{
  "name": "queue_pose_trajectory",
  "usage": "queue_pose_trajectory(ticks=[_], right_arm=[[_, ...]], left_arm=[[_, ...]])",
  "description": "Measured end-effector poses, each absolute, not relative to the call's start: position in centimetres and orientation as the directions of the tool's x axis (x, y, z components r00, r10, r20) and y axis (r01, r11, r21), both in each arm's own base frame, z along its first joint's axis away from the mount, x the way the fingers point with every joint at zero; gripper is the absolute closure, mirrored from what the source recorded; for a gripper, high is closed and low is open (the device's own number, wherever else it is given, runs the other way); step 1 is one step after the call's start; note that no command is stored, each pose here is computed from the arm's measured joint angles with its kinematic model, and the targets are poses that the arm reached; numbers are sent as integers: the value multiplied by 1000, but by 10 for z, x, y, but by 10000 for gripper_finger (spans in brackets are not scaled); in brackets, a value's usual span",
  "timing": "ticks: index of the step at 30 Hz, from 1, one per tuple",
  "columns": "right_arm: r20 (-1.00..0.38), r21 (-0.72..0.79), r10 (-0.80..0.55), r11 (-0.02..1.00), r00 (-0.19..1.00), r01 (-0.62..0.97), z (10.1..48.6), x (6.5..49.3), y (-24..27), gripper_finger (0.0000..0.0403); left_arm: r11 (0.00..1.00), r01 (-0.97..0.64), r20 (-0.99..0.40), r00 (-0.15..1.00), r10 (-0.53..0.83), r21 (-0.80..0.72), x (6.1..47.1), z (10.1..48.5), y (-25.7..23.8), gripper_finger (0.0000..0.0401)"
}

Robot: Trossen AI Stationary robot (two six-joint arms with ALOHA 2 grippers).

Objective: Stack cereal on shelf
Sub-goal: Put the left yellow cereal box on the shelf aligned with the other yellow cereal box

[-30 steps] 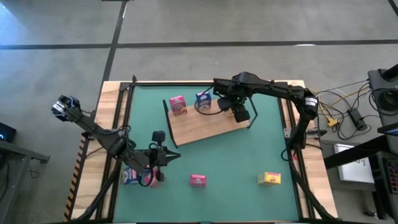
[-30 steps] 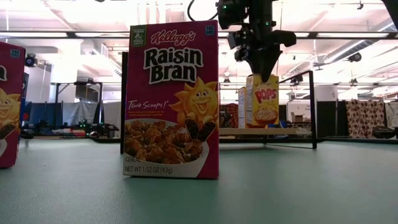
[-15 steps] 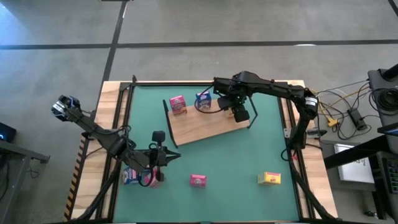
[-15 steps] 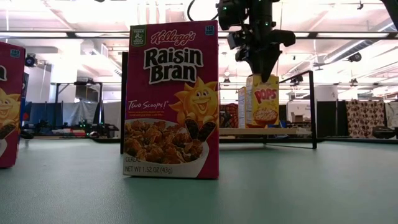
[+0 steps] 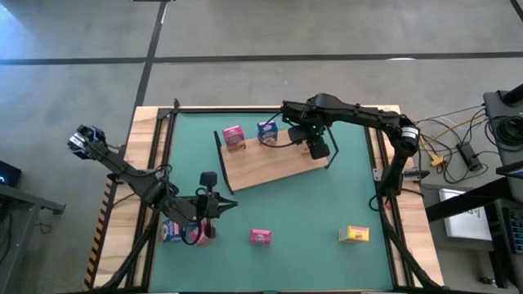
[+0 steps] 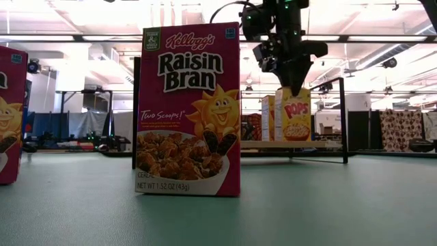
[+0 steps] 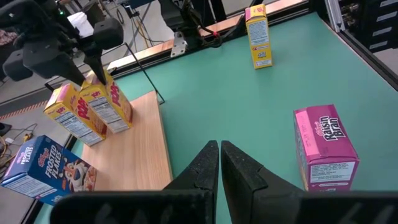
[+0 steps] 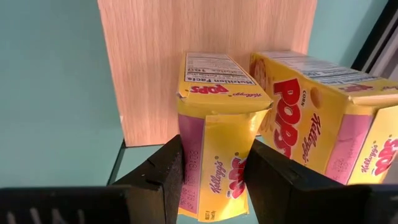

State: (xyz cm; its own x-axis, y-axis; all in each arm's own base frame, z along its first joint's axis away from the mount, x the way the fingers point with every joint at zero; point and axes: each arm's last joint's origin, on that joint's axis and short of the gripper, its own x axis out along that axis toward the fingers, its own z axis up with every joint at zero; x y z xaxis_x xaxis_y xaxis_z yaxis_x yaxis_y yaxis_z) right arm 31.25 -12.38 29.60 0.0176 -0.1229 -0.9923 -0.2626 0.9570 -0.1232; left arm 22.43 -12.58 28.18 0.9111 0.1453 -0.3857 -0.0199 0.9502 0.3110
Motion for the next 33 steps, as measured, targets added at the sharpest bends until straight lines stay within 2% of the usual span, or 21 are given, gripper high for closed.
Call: queue_pose_trajectory(ticks=[10,21,33], right_arm=[[-987,-160,-147,944,66,-290,298,317,-126,265],[-982,-191,-186,957,43,-220,297,317,-127,226],[-972,-235,-235,948,29,-215,301,314,-127,199]], left_arm=[[950,-20,-386,911,145,311,224,282,-126,400],[950,-20,-386,911,145,311,224,282,-126,400],[950,-20,-386,911,145,311,224,282,-126,400]])
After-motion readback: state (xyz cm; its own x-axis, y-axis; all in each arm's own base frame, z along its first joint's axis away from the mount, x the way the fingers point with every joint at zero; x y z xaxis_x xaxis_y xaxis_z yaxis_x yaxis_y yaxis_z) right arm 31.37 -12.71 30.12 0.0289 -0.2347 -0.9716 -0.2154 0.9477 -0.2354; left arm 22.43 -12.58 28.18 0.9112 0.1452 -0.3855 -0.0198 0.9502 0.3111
